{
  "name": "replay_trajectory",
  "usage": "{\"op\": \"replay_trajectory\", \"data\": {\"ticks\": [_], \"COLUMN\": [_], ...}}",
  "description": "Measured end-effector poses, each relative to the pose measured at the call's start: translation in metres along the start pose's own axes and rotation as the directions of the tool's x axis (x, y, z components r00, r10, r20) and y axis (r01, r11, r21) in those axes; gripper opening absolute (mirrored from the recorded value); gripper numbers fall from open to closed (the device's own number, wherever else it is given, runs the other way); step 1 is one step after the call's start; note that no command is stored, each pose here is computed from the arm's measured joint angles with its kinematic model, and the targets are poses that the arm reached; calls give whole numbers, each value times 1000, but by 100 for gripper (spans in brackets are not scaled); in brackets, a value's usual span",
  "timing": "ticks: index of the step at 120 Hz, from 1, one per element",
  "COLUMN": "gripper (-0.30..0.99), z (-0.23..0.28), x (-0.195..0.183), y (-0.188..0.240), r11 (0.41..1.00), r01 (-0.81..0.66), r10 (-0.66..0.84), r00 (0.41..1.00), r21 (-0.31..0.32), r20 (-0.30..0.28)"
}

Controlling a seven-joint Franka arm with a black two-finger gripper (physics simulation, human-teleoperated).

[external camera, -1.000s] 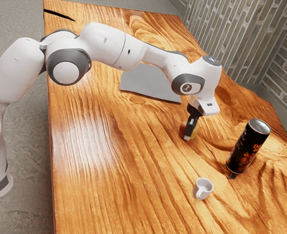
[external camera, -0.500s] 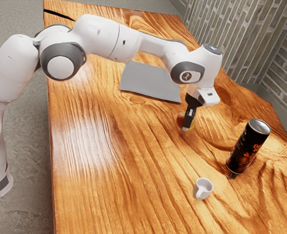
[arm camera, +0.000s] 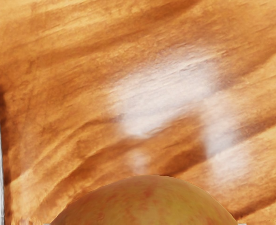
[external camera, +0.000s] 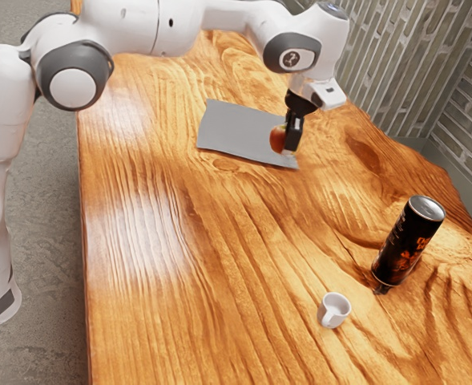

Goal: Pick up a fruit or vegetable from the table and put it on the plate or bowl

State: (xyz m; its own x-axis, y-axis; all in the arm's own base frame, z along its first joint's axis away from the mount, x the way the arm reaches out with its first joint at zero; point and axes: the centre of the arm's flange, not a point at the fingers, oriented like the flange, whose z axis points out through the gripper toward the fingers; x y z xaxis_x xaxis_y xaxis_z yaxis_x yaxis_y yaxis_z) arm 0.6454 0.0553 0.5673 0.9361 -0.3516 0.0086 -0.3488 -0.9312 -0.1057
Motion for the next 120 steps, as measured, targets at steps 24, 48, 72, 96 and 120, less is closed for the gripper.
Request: {"op": "replay_trajectory", "data": {"ticks": [24, 48, 72, 96, 120], "gripper": [41, 41, 41, 41, 40], "z": [2, 6, 14, 18, 38], "x": [-32, -65, -99, -109, -100], "y": [-44, -91, -137, -159, -183], "r11": [992, 965, 920, 885, 859], "r01": [126, 259, 385, 453, 496], "r10": [-127, -262, -392, -462, -498], "r00": [990, 961, 913, 884, 867], "r21": [20, 43, 75, 104, 130], "r20": [60, 92, 111, 79, -15]}}
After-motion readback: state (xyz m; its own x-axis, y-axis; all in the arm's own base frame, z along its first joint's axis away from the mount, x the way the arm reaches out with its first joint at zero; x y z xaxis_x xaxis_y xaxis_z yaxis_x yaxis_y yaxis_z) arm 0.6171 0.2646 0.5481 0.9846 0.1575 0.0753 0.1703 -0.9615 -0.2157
